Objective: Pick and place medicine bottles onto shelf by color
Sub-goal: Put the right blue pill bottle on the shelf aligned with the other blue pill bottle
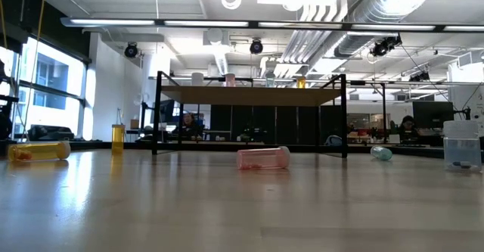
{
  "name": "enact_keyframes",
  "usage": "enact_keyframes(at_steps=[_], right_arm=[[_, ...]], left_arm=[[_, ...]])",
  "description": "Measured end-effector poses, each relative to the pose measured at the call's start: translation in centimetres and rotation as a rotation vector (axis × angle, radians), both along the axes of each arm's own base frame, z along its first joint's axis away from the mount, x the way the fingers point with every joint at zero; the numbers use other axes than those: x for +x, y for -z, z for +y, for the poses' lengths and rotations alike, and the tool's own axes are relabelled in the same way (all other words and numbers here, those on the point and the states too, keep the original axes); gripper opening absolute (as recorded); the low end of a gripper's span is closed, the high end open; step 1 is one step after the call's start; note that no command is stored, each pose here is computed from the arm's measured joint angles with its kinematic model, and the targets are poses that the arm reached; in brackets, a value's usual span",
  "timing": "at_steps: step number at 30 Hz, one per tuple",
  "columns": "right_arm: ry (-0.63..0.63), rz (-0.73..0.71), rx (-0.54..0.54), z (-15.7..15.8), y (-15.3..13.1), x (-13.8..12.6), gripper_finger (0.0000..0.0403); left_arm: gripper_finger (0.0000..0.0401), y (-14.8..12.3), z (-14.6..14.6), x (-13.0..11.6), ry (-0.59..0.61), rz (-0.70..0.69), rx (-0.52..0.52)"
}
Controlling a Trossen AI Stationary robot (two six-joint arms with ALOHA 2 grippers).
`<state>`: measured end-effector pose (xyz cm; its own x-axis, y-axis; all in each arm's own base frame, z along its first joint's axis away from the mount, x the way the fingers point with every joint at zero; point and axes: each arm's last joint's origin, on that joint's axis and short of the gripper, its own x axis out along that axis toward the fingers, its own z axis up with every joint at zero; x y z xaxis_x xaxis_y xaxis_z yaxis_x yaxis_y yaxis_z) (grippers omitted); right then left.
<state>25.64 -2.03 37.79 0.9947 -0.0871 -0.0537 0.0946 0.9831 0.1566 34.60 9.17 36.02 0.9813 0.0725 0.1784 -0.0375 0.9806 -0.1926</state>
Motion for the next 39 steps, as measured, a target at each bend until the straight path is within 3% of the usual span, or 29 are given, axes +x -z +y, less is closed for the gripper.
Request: enact_keyframes(at_steps=[16,27,34,39], right_arm=[[0.000,0.001,0.000,0.0,0.0,0.0,0.0081],[0.004,0.014,0.022,0.0,0.2,0.0,0.0081],[0.011,0.102,0.034,0.0,1.0,-0.1,0.0140],[0.040,0.201,0.041,-0.6,1.9,-0.6,0.0188]], left_arm=[[0.0099,0.0,0.0,0.0,-0.004,0.002,0.023],[0.0089,0.2,0.0,0.0,-0.009,0.021,0.047],[0.0089,0.5,0.0,0.1,-0.018,0.064,0.063],[0.0089,1.3,0.2,0.1,-0.093,0.144,0.081]])
